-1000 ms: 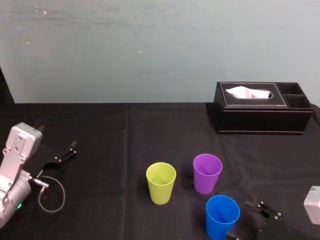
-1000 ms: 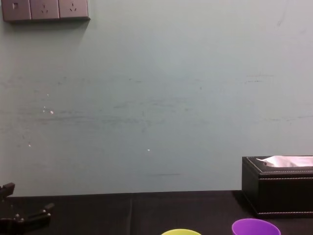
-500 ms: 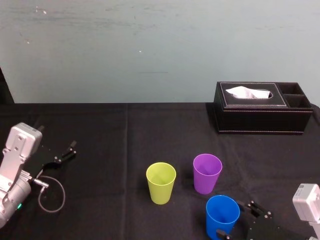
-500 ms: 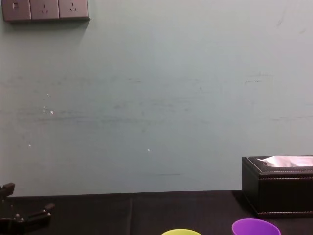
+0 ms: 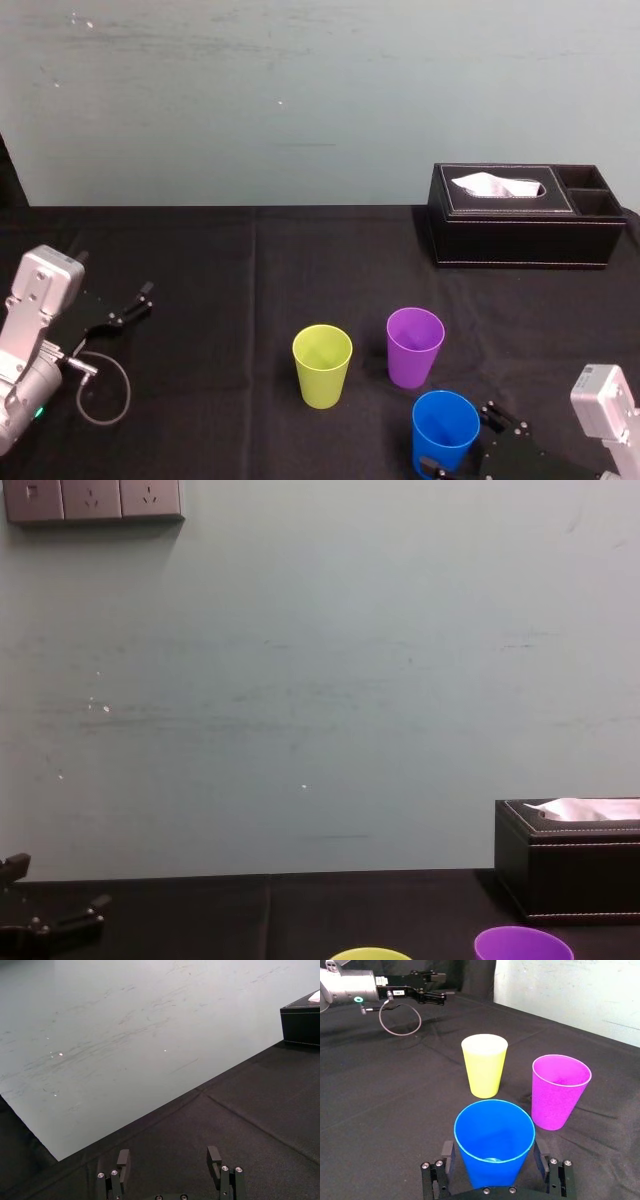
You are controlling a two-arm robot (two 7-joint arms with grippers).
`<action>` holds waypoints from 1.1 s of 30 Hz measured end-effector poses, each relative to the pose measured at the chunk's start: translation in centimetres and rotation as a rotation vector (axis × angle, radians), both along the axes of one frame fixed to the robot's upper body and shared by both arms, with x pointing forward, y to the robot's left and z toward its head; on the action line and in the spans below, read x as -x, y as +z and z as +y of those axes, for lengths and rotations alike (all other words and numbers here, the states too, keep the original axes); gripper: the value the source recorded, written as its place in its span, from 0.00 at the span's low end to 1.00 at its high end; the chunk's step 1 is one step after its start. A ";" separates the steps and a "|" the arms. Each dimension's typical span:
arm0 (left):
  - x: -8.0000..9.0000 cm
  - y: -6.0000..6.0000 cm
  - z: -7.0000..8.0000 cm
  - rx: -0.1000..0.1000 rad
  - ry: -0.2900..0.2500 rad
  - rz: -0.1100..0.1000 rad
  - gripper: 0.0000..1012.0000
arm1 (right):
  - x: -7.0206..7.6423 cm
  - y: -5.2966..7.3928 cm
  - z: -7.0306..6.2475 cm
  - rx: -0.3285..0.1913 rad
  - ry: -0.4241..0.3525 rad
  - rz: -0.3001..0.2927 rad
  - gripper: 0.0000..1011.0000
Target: Stack the three plastic cups sequentially using one hand.
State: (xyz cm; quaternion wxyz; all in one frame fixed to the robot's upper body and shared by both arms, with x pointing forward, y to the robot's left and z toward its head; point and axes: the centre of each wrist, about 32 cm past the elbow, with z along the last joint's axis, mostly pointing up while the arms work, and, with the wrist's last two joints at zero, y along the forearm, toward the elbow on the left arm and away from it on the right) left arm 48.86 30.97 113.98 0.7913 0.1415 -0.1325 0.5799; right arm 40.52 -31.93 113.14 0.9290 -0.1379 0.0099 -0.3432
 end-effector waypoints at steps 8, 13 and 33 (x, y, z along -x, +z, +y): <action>0.0 0.0 0.0 0.000 0.000 0.000 0.99 | -0.3 -0.3 0.3 -0.001 0.003 0.001 0.99; 0.0 0.0 0.0 0.000 0.000 0.000 0.99 | -0.6 -0.4 0.6 -0.008 0.003 0.001 0.99; 0.0 0.0 0.0 0.000 0.000 0.000 0.99 | -0.7 -0.6 1.0 -0.003 0.009 -0.016 0.94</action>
